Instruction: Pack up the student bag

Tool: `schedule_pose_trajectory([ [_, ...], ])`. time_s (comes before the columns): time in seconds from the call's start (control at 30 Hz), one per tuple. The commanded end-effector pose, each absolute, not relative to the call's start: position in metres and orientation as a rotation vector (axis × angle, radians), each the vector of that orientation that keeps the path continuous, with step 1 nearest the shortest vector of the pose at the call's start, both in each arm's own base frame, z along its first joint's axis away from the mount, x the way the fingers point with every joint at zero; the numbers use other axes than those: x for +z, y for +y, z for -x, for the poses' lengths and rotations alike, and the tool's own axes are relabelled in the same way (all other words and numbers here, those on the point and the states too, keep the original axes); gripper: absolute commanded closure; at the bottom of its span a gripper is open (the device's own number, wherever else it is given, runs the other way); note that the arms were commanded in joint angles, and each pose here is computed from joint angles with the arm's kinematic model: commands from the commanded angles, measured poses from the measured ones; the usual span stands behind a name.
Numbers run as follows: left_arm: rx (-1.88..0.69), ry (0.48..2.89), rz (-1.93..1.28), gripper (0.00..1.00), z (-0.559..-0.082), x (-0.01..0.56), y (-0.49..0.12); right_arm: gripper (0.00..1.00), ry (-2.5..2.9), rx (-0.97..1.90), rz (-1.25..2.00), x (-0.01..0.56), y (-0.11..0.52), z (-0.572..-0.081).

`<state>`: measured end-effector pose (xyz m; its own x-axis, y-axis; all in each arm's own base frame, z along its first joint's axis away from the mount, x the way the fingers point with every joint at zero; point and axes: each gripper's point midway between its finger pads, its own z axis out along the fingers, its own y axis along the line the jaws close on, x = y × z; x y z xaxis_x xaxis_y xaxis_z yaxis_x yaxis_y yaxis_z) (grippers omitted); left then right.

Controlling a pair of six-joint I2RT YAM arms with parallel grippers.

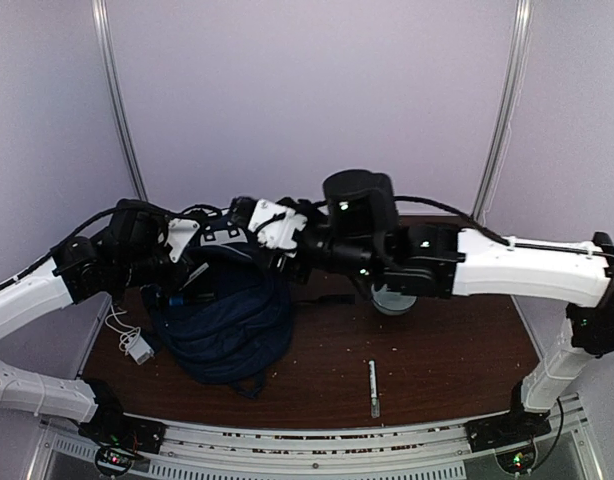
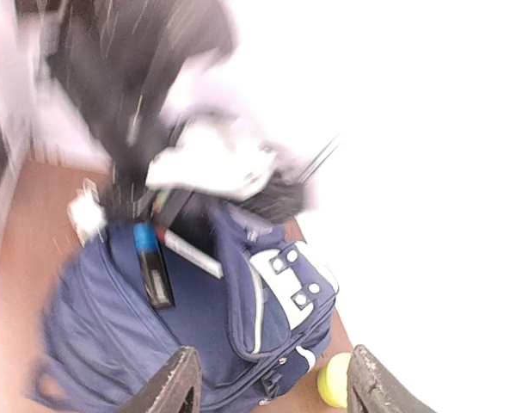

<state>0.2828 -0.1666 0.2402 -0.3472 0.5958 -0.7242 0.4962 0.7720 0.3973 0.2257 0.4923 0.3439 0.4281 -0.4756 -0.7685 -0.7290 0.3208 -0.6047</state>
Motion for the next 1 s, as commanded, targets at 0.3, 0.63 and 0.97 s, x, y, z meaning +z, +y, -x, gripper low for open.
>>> schedule_pose_trajectory([
  [0.3, 0.033, 1.899, -0.672, 1.0, -0.301, 0.284, -0.185, 0.54, 2.263, -0.055, 0.764, 0.173, 0.297, -0.214],
  [0.63, -0.036, 1.908, -0.675, 1.0, -0.289, 0.288, -0.185, 0.42, 2.715, -0.048, 0.83, 0.048, 0.262, -0.16],
  [0.97, -0.073, 1.938, -0.699, 1.0, -0.286, 0.281, -0.191, 0.44, 2.786, 0.131, 0.84, 0.021, 0.29, -0.15],
])
